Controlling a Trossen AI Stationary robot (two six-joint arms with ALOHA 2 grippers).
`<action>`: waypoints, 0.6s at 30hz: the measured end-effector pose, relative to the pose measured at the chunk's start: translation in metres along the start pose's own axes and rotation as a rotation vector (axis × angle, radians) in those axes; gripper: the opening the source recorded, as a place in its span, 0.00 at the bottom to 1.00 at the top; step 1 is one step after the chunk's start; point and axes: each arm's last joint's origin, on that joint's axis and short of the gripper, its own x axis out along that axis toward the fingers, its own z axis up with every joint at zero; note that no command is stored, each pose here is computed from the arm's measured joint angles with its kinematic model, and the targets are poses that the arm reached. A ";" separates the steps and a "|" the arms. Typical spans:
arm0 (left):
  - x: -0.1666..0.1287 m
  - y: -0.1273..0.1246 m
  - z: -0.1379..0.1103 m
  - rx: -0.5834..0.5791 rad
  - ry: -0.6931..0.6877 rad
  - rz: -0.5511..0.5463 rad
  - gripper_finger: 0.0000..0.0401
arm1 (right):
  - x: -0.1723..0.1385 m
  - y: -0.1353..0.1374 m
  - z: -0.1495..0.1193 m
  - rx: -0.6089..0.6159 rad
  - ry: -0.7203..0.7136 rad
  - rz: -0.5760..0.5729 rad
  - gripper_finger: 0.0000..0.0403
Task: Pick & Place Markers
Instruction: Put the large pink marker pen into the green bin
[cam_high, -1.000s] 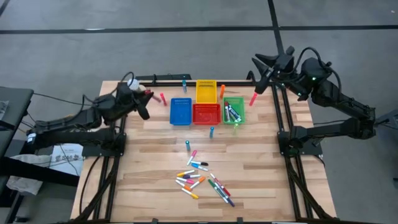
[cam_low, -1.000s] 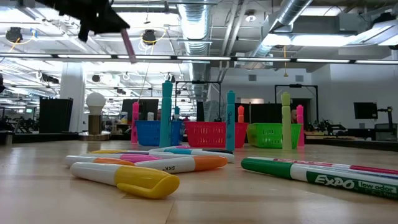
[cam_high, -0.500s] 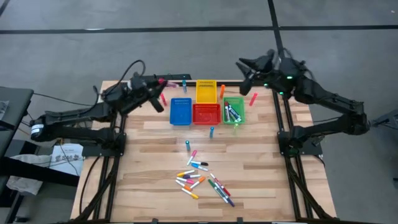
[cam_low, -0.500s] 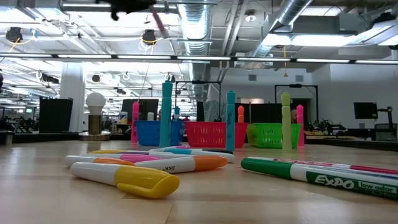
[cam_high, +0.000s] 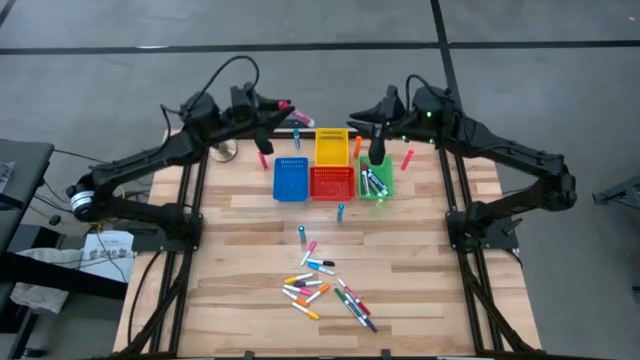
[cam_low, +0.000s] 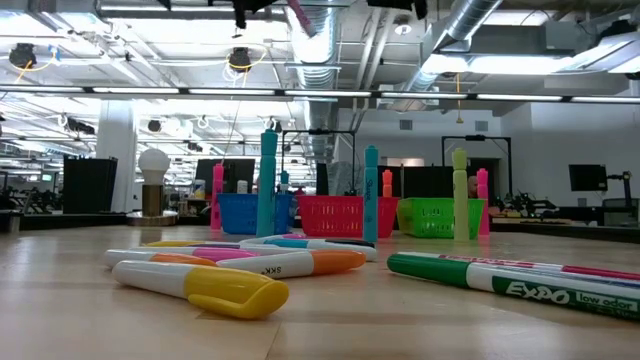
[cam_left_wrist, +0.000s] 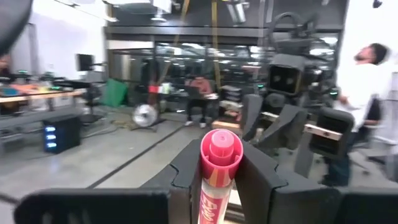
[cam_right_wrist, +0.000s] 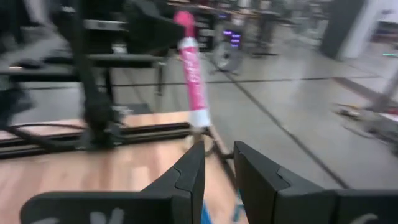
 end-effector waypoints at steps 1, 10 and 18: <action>0.005 0.001 0.001 -0.005 0.000 -0.017 0.19 | -0.001 -0.003 0.001 0.002 -0.009 0.021 0.18; 0.040 0.009 -0.001 -0.020 0.023 -0.115 0.19 | -0.006 -0.018 0.008 -0.002 -0.027 -0.007 0.20; 0.058 0.003 -0.011 -0.033 0.036 -0.147 0.19 | 0.019 -0.013 -0.004 -0.003 0.027 0.026 0.42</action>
